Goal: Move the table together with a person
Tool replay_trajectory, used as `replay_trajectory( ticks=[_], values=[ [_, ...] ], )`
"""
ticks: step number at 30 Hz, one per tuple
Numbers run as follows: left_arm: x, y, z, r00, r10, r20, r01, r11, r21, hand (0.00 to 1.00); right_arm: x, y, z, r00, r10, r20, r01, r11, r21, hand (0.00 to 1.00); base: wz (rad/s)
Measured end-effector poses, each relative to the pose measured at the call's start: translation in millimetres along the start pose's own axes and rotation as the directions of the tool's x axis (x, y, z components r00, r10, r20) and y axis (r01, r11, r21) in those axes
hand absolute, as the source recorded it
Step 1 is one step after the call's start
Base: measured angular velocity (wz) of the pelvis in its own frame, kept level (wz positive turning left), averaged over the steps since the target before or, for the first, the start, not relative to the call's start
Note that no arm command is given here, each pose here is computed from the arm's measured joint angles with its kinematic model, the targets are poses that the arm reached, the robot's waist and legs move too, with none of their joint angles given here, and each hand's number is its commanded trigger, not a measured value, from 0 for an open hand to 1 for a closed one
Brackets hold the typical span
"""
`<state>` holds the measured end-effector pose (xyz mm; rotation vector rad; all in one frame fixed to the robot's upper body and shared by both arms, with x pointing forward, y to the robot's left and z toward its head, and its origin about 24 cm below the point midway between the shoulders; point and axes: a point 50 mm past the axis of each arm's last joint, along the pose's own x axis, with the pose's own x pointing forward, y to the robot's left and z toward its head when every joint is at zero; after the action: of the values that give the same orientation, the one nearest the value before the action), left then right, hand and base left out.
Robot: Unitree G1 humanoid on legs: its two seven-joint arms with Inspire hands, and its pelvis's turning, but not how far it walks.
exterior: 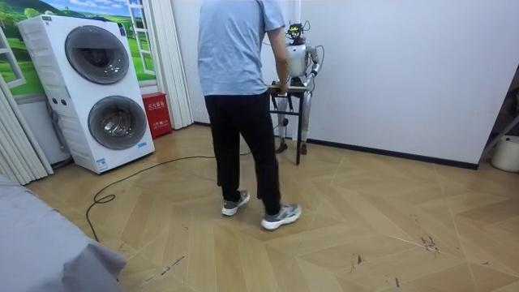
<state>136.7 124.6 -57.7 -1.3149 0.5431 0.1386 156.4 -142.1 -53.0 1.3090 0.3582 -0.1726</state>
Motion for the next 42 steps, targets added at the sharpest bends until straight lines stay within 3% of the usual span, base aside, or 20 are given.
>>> replay_trajectory(
  ticks=[21,32,42],
  values=[
    [-5.8,0.9,2.0,1.000,0.002,0.021,-0.002,1.000,-0.014,1.00,3.5,4.6,-1.1,0.999,0.026,-0.019,-0.027,0.999,-0.031,1.00,0.20],
    [-6.4,1.5,-3.3,1.000,0.005,0.001,-0.005,1.000,-0.026,1.00,3.7,5.5,3.5,0.999,0.036,-0.009,-0.036,0.998,-0.056,1.00,0.81],
    [-8.8,2.2,-5.9,1.000,0.009,0.011,-0.009,0.999,-0.034,1.00,4.8,8.0,5.1,0.999,0.044,-0.017,-0.045,0.996,-0.075,1.00,0.37]
  ],
)
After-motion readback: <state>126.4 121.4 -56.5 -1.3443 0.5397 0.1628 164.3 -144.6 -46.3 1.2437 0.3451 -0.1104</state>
